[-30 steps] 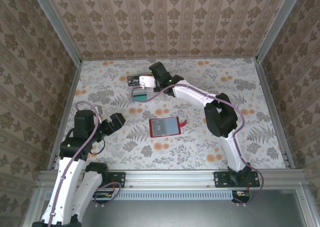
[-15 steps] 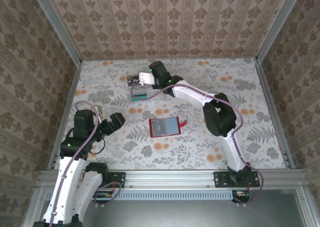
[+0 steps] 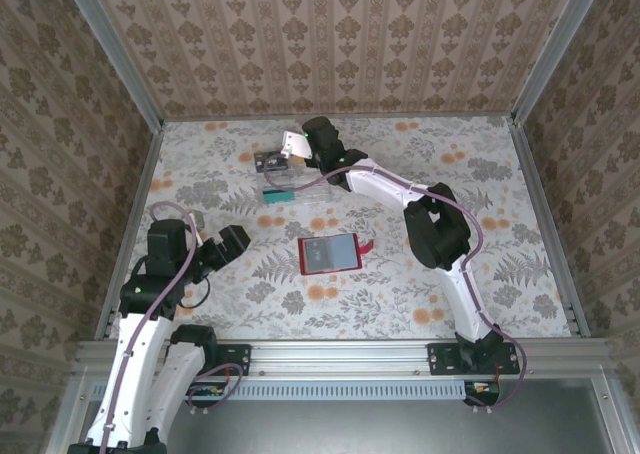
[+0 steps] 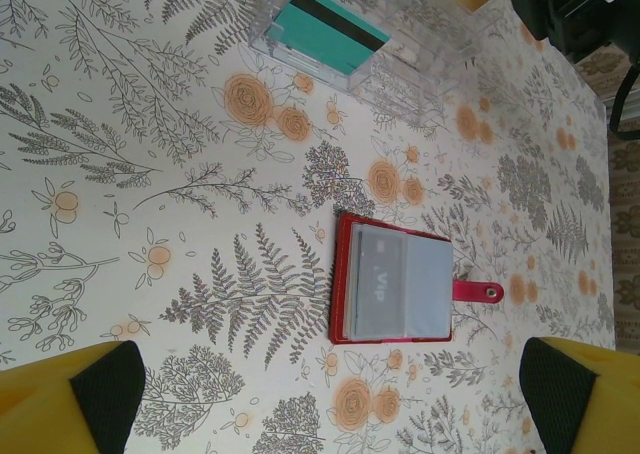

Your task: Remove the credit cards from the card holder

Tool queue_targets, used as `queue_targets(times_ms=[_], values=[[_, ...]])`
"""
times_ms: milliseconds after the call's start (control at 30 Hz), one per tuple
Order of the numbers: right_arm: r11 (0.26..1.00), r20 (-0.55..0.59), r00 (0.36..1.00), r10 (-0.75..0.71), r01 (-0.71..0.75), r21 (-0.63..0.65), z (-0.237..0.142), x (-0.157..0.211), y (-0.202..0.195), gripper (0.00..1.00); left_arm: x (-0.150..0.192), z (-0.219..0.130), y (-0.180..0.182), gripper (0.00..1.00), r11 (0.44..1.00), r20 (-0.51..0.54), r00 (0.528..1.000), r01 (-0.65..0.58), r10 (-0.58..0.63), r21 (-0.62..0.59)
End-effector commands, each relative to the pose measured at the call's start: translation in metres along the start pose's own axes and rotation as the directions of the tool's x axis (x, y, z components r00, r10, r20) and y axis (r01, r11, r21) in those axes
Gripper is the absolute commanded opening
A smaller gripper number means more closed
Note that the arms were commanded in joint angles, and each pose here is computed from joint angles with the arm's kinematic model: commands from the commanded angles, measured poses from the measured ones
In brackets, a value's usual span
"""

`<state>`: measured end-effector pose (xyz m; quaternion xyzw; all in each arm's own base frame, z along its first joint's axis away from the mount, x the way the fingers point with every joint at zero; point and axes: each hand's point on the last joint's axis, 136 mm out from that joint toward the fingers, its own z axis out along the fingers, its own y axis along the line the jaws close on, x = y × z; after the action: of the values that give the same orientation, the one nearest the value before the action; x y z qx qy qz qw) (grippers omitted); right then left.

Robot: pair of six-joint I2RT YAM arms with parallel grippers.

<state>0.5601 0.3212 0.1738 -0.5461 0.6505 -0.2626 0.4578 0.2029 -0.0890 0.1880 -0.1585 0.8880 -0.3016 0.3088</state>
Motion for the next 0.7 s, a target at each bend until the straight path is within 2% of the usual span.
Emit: queue_targets(times_ms=[0, 267, 467, 567, 667], values=[[0.998, -0.003, 0.999, 0.054, -0.053, 0.027, 0.003, -0.001, -0.009, 0.57, -0.001, 0.001, -0.002, 1.00, 1.000, 0.002, 1.000, -0.023, 0.023, 0.018], [0.992, 0.002, 0.992, 0.123, -0.123, 0.019, -0.006, 0.001, -0.017, 0.59, -0.001, 0.001, -0.002, 1.00, 0.999, 0.000, 1.000, -0.025, 0.025, 0.024], [0.969, 0.028, 0.969, 0.246, -0.247, 0.025, -0.026, -0.003, -0.041, 0.59, -0.001, 0.001, -0.004, 1.00, 0.999, -0.001, 0.999, -0.033, 0.033, 0.034], [0.945, 0.040, 0.946, 0.322, -0.324, 0.037, -0.042, -0.003, -0.056, 0.60, -0.002, 0.004, -0.008, 1.00, 0.997, 0.004, 0.999, -0.041, 0.041, 0.062], [0.894, 0.050, 0.896, 0.441, -0.443, 0.072, -0.060, 0.003, -0.076, 0.61, -0.005, 0.008, -0.014, 1.00, 0.994, 0.010, 0.999, -0.040, 0.039, 0.101]])
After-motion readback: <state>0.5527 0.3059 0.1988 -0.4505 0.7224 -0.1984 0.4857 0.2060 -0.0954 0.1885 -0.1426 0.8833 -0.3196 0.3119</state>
